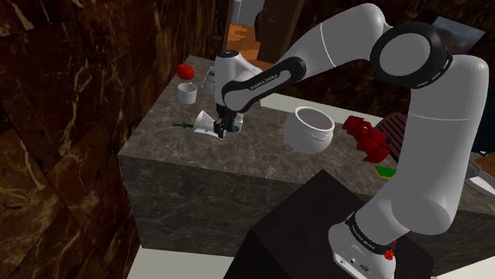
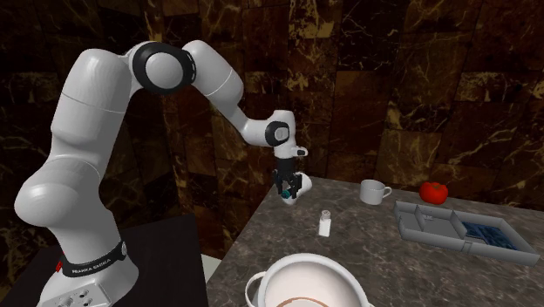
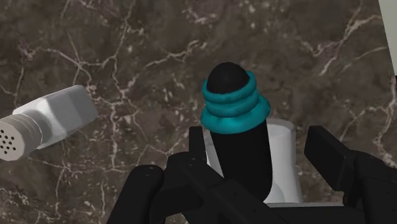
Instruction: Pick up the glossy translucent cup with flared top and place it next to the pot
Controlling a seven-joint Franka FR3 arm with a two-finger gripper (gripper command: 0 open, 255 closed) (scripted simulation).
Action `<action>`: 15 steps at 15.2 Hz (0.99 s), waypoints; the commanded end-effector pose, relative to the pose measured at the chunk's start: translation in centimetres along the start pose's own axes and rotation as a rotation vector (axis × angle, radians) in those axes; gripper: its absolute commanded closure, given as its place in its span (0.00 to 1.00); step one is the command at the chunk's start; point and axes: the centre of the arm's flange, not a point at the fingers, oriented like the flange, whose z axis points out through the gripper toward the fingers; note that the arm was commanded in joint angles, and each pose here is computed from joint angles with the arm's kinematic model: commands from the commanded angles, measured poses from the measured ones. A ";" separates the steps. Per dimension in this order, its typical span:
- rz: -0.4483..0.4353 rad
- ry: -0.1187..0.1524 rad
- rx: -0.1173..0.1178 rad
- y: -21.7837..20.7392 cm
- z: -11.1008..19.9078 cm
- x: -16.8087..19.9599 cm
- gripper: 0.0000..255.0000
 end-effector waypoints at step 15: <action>0.000 0.000 0.000 1.2 -8.4 -0.6 1.00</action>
